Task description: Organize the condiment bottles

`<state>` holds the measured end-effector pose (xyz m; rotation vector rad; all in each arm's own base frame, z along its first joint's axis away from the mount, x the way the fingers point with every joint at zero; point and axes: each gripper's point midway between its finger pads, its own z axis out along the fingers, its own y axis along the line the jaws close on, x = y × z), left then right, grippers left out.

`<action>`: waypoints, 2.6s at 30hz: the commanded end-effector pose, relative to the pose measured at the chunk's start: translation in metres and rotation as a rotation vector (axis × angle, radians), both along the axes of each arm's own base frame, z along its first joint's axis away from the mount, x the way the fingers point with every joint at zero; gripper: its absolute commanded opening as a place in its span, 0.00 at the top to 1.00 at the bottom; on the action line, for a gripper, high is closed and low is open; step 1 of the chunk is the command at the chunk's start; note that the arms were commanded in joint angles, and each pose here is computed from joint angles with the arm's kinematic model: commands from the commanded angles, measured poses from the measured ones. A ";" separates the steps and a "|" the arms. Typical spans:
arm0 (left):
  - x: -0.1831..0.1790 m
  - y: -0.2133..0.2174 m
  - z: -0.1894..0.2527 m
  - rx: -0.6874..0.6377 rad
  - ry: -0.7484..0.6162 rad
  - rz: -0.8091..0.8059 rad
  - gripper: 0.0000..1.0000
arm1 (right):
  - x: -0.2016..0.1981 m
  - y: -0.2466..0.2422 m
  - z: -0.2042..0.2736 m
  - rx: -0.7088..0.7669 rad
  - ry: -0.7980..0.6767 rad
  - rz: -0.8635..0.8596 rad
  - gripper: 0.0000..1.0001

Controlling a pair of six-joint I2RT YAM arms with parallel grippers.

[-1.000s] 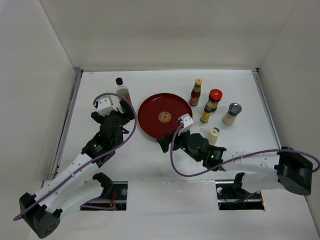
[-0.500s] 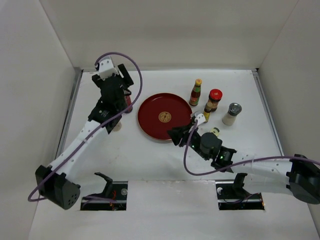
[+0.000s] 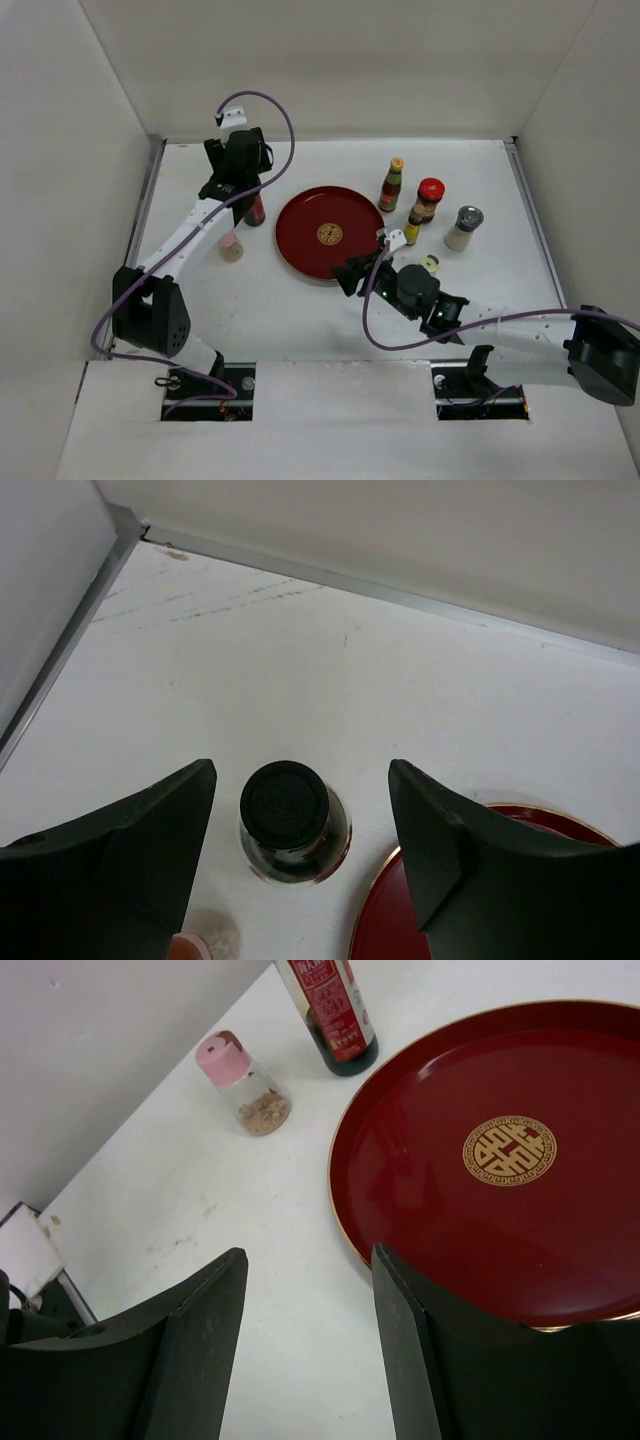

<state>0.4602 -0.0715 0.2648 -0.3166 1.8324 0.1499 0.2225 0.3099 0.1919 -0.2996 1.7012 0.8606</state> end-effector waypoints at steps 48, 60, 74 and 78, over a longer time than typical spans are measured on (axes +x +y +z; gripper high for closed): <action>-0.010 -0.124 0.130 -0.157 -0.339 -0.233 0.85 | 0.036 -0.052 0.024 0.170 -0.002 -0.174 0.37; 0.024 -0.162 0.097 -0.139 -0.296 -0.296 0.85 | 0.038 -0.055 0.021 0.167 0.003 -0.184 0.36; 0.009 -0.160 0.056 -0.123 -0.271 -0.297 0.27 | 0.039 -0.052 0.017 0.155 0.012 -0.180 0.33; -0.005 -0.148 0.073 -0.138 -0.304 -0.276 0.16 | 0.040 -0.052 0.017 0.157 0.011 -0.180 0.31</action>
